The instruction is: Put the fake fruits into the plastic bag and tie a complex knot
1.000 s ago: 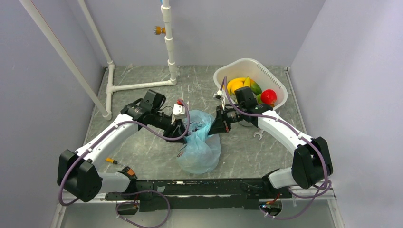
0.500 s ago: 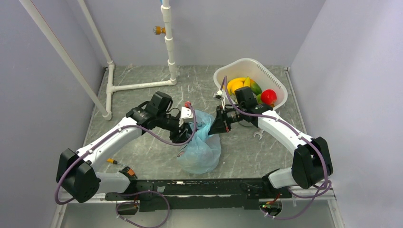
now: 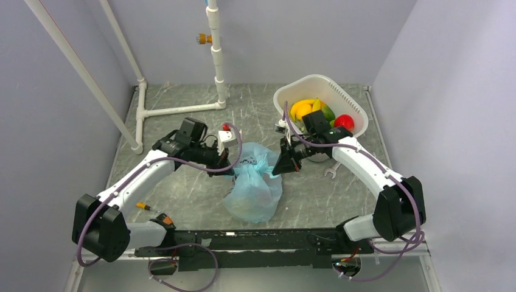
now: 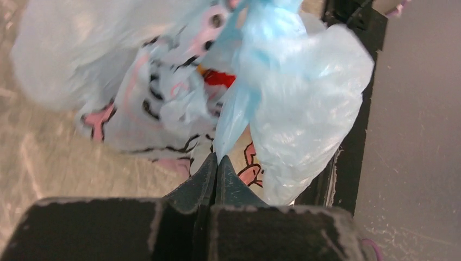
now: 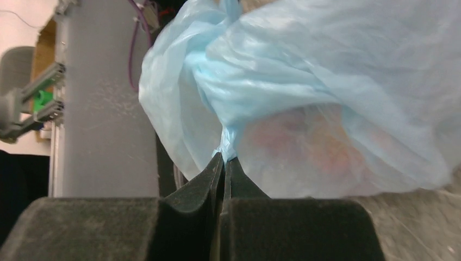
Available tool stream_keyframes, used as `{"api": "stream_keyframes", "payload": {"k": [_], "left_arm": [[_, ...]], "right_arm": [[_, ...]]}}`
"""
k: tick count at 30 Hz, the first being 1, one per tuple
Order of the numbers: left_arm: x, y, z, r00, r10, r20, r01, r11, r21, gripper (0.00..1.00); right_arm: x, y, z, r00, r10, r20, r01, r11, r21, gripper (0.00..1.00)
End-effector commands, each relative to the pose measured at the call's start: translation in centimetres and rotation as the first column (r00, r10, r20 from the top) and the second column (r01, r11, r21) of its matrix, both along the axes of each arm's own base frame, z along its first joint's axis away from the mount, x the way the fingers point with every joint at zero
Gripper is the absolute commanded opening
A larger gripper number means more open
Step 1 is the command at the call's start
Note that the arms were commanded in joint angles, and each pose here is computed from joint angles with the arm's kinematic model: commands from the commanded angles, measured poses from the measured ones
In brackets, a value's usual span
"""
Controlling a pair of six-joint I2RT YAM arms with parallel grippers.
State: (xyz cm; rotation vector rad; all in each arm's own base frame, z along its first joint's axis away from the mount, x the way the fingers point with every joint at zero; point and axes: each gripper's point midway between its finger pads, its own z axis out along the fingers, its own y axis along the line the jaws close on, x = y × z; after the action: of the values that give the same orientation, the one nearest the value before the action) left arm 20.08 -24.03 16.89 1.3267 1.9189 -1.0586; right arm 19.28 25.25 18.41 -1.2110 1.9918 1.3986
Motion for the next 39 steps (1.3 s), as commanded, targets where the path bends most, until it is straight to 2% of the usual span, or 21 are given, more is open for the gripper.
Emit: {"api": "stream_keyframes", "payload": {"k": [1,6,12,16,21,23,28,32,33,35,37,39], "left_arm": [[1.4,3.5,-0.3,0.982,0.191,-0.015,-0.190,0.980,0.055,0.00],[3.6,6.6,-0.5,0.944,0.326,0.056,-0.331,0.937,0.111,0.00],[4.3,11.2,-2.8,0.903,0.399,0.160,-0.426,0.878,0.218,0.00],[3.8,14.6,-6.6,0.885,0.426,0.189,-0.465,0.822,0.329,0.00],[3.6,17.2,-9.8,0.873,0.452,0.181,-0.483,0.755,0.444,0.00],[3.9,16.5,-9.0,0.882,0.442,0.163,-0.467,0.779,0.419,0.00],[5.3,12.7,-1.5,0.907,0.378,0.187,-0.412,0.889,0.201,0.00],[4.4,11.2,-0.2,0.944,0.296,0.149,-0.317,0.936,0.150,0.00],[4.1,11.0,-0.2,0.949,0.281,0.141,-0.301,0.942,0.147,0.00],[3.8,10.9,-0.3,0.953,0.270,0.136,-0.289,0.947,0.142,0.13],[3.6,10.8,-0.1,0.953,0.260,0.157,-0.281,0.951,0.129,0.25],[3.4,10.8,0.2,0.951,0.245,0.191,-0.270,0.956,0.119,0.36]], "right_arm": [[0.3,-3.5,-1.2,0.996,0.043,0.083,-0.034,0.993,-0.111,0.00],[1.8,-7.3,-3.3,0.986,0.048,0.160,-0.008,0.971,-0.239,0.00],[5.9,-13.1,-6.7,0.946,-0.007,0.323,0.151,0.893,-0.423,0.00],[7.2,-16.3,-9.8,0.937,-0.020,0.349,0.206,0.839,-0.503,0.00],[6.8,-17.6,-13.3,0.935,-0.037,0.352,0.239,0.800,-0.550,0.00],[6.9,-17.0,-13.0,0.934,-0.039,0.355,0.239,0.806,-0.541,0.00],[8.2,-14.4,-6.3,0.923,-0.063,0.380,0.232,0.879,-0.417,0.00],[6.7,-12.7,-4.0,0.932,-0.031,0.360,0.163,0.925,-0.342,0.00],[6.3,-12.3,-3.7,0.939,-0.027,0.344,0.149,0.931,-0.334,0.09],[5.9,-11.0,-3.0,0.949,-0.026,0.315,0.127,0.943,-0.306,0.40],[5.4,-9.7,-1.6,0.950,-0.020,0.310,0.103,0.962,-0.254,0.66],[5.1,-8.2,-0.9,0.945,-0.003,0.327,0.083,0.969,-0.232,0.75]]}}
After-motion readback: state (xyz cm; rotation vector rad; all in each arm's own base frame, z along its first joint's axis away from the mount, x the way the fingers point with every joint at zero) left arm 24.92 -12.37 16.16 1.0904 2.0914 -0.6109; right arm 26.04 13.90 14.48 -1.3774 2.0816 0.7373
